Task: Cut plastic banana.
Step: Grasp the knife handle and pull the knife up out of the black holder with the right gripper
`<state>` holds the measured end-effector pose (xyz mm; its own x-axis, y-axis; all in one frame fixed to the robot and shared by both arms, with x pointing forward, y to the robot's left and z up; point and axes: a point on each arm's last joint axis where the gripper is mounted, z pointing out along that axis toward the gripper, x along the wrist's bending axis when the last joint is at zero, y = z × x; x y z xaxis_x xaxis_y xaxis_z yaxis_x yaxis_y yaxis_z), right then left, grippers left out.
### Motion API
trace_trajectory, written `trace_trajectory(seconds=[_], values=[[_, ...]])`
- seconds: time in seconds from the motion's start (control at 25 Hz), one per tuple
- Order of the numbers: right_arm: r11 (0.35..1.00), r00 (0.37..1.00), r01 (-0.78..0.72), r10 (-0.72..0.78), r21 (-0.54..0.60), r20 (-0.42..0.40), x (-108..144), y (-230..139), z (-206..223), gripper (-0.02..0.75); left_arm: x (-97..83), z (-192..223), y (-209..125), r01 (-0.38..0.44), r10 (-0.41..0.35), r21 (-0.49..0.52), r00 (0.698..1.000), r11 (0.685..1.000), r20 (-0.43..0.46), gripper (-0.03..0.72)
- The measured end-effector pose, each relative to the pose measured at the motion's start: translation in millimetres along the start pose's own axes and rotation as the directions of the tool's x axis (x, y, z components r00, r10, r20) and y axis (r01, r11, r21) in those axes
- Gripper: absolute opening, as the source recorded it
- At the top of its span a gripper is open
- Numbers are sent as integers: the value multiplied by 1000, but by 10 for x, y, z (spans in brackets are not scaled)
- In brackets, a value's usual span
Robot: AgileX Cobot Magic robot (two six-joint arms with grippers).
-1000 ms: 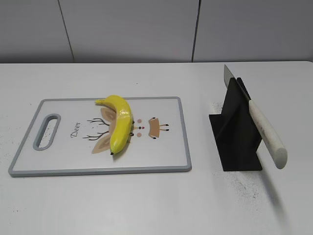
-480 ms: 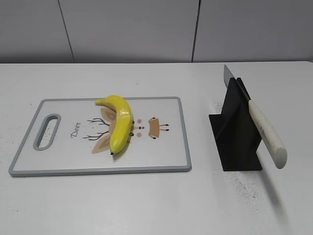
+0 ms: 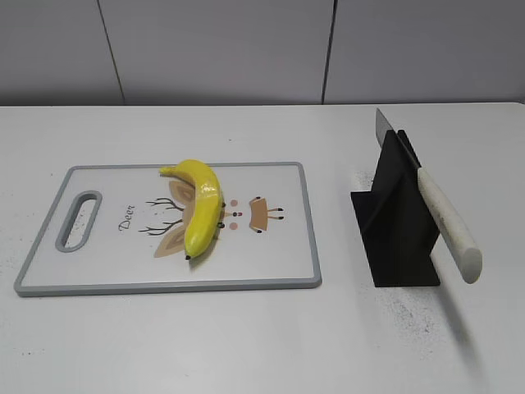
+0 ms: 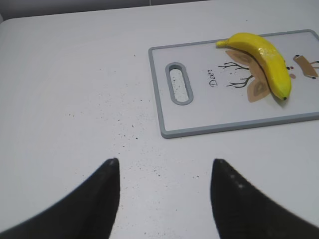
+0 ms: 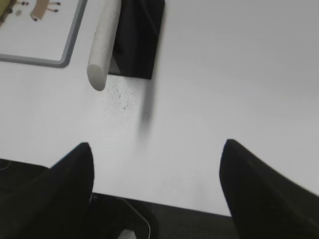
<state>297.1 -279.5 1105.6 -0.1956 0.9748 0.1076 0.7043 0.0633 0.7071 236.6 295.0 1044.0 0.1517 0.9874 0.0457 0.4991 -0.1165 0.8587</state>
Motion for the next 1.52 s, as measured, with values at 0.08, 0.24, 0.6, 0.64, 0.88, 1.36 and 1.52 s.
trace_trajectory(seconds=[0.08, 0.24, 0.6, 0.64, 0.88, 1.36, 1.52], values=[[998, 1000, -10, 10, 58, -1, -8, 79, 63, 591, 0, 0, 0, 0, 0, 0, 1000, 1000, 0, 553], [989, 999, -45, 46, 140, -11, -5, 197, 212, 591, 0, 0, 0, 0, 0, 0, 1000, 1000, 0, 553], [935, 999, 19, -8, 353, -34, 164, 389, 663, 591, 0, 0, 0, 0, 0, 0, 1000, 1000, 0, 553], [928, 1000, 13, -4, 372, -26, 180, 440, 722, 591, 0, 0, 0, 0, 0, 0, 1000, 1000, 0, 553], [893, 998, -22, 44, 450, -39, 305, 778, 1061, 591, 0, 0, 0, 0, 0, 0, 1000, 1000, 0, 553], [809, 997, -47, 74, 586, -22, 426, 1109, 1815, 592, 0, 0, 0, 0, 0, 0, 1000, 1000, 0, 553], [752, 997, -56, 72, 657, 2, 420, 1022, 2113, 592, 0, 0, 0, 0, 0, 0, 1000, 1000, 0, 553]])
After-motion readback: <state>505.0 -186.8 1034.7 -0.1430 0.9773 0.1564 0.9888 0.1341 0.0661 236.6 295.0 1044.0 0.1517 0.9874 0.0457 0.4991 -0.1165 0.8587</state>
